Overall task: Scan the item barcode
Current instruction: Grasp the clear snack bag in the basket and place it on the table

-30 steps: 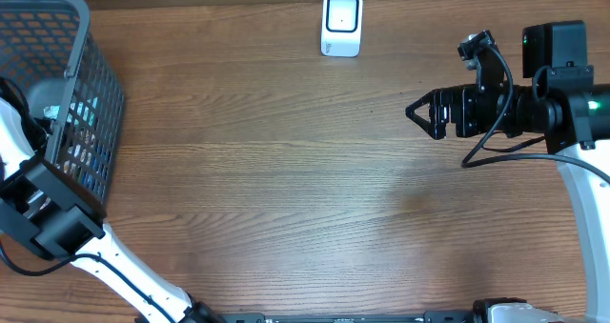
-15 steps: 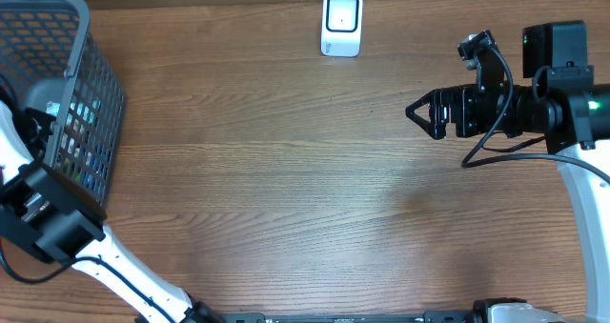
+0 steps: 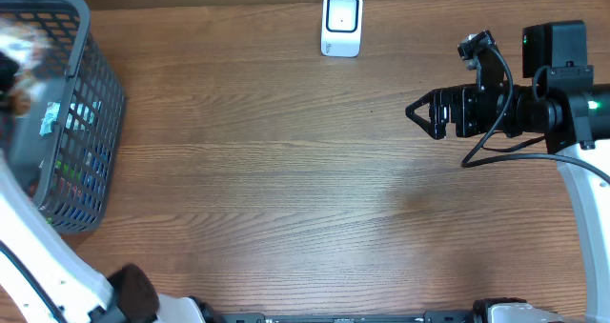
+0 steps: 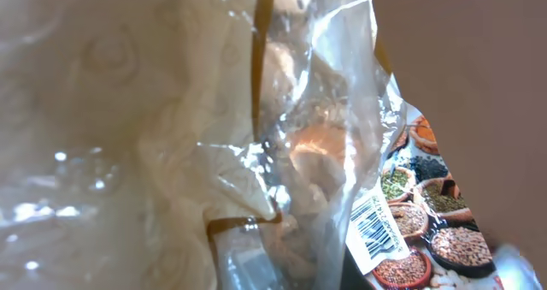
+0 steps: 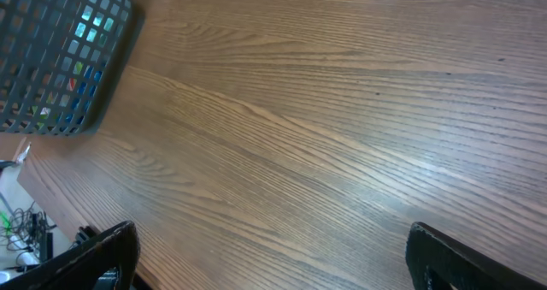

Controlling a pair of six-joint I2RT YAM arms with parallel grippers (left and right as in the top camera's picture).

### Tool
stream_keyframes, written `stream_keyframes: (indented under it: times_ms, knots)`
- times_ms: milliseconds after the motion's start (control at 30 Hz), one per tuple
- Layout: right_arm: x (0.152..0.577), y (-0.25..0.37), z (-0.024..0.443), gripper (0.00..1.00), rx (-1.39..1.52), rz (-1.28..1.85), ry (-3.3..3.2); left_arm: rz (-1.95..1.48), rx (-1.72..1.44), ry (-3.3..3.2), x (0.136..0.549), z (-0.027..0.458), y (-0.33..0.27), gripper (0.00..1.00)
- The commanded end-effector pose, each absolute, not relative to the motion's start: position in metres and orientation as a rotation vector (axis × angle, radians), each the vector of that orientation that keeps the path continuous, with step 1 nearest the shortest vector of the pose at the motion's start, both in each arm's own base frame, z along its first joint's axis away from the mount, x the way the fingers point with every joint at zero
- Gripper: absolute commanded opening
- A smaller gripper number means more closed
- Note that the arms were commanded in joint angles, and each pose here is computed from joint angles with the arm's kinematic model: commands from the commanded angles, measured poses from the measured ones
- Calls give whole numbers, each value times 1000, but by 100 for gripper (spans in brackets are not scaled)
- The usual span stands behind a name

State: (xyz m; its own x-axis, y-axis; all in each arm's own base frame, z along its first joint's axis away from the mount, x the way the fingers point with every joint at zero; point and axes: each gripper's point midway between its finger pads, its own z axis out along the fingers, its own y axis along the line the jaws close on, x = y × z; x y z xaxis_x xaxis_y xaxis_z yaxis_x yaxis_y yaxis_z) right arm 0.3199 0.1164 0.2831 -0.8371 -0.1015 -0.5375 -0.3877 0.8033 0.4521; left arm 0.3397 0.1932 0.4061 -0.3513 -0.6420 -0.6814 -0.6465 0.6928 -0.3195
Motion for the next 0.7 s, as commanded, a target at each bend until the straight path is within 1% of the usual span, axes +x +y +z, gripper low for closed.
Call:
stream_keyframes:
  times_ms: [0,67,100,200,367,533,567,600,633,667]
  knots:
    - [321,119,294,100,-375,776,2458,-124,-603,2311,366,381,121,4]
    - [321,119,294,100,-376,775,2457,-151,-464,2431,368,361,87,4]
    - [321,119,294,100,-376,775,2457,-170,-340,2546,369,338,58,4]
    - [321,119,294,100,-380,772,2455,-190,-217,2709,368,295,22,4]
    - [323,118,294,100,-380,762,2450,-199,-109,2983,353,208,-14,4]
    - [323,118,295,100,-381,762,2448,-195,-99,3208,333,123,-27,4]
    - [323,118,295,100,-380,762,2448,-195,-99,3222,333,115,-28,4]
    - [323,118,295,100,-381,762,2448,-202,-97,3237,333,103,-29,7]
    - [323,118,295,100,-381,762,2448,-206,-96,3246,333,95,-30,12]
    - [323,118,295,100,-381,762,2448,-205,-96,3256,334,86,-30,20]
